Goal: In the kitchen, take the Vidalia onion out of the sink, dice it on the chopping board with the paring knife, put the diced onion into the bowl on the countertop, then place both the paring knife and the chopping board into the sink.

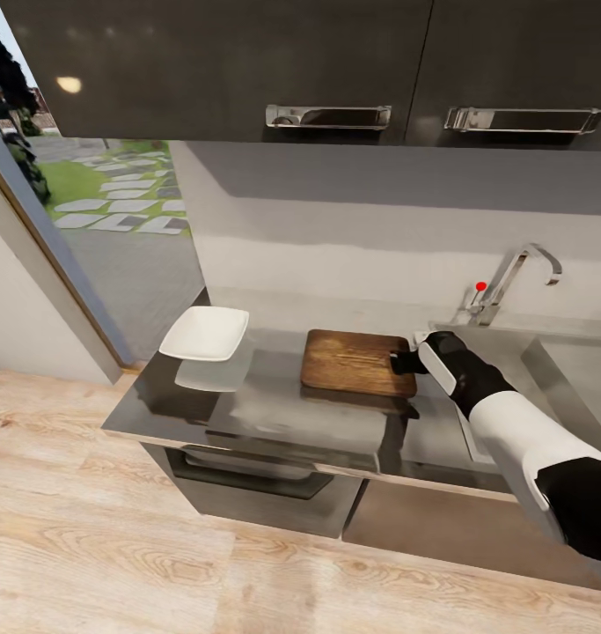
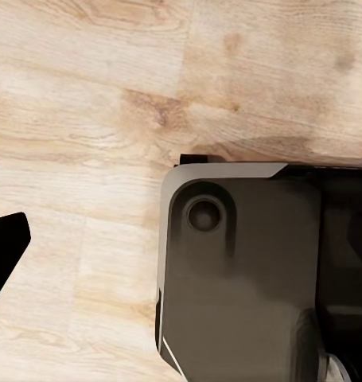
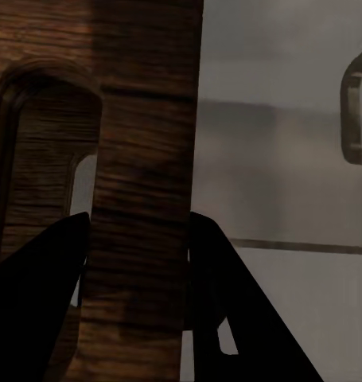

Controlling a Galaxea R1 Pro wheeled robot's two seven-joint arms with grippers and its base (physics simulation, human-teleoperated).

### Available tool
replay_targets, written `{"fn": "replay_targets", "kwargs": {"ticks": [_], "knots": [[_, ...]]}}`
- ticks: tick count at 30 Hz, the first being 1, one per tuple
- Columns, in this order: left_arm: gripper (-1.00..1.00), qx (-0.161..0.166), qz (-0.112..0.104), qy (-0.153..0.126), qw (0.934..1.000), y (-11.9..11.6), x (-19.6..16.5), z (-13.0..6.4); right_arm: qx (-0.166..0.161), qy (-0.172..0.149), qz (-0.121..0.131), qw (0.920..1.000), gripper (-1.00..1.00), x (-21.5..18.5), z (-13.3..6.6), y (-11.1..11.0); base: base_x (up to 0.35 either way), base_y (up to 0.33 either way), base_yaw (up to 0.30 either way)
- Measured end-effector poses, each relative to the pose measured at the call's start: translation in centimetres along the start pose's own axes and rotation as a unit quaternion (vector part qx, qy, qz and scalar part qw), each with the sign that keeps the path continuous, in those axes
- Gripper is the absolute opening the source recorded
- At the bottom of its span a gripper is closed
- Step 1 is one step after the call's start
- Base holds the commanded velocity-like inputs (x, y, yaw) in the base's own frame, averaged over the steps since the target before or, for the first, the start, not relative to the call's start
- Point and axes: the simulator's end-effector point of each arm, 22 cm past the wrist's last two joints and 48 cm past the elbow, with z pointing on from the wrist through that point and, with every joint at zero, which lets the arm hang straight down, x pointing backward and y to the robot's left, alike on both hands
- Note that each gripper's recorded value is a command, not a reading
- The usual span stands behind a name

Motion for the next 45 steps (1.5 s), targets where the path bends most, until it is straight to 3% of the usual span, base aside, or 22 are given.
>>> {"fn": "replay_targets", "kwargs": {"ticks": [45], "knots": [[1.00, 0.000, 0.000, 0.007, 1.0000, 0.02, 0.53, 0.01, -0.004, 0.007, 0.008, 0.9999, -1.00, 0.64, 0.84, 0.18, 0.000, 0.000, 0.000]]}}
